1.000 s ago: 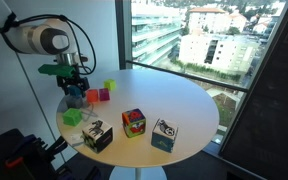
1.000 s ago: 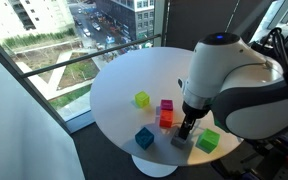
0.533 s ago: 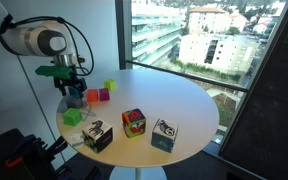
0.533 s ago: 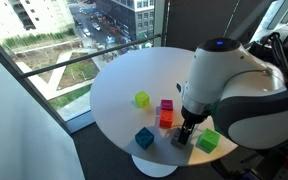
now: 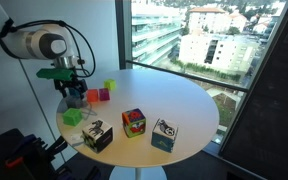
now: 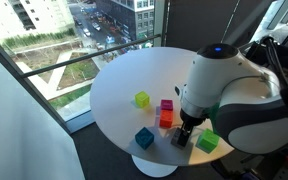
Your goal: Put the pink block on the table then place the grey block on top of the pink block and orange block
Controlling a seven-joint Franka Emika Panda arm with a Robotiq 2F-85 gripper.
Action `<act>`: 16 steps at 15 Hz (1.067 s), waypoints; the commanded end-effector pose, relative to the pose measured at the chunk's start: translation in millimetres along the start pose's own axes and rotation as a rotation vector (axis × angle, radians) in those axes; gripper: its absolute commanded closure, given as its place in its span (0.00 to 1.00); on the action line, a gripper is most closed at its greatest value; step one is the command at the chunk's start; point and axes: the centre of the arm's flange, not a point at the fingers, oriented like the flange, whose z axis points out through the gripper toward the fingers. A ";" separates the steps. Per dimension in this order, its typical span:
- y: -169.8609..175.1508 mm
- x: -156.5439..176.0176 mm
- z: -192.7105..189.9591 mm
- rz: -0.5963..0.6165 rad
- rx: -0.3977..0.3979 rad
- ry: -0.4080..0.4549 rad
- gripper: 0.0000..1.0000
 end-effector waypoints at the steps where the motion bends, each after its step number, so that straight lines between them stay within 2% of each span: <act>1: -2.1 2.1 8.2 -0.002 -0.020 0.016 0.00; 7: -5.0 2.7 17.3 -0.013 -0.024 0.026 0.00; 8: -5.6 2.5 18.6 -0.015 -0.025 0.025 0.25; 9: -6.2 2.4 19.6 -0.018 -0.025 0.023 0.26; 14: -5.9 2.2 21.3 -0.017 -0.026 0.014 0.66; 16: -3.8 2.2 15.6 -0.013 -0.026 0.009 0.69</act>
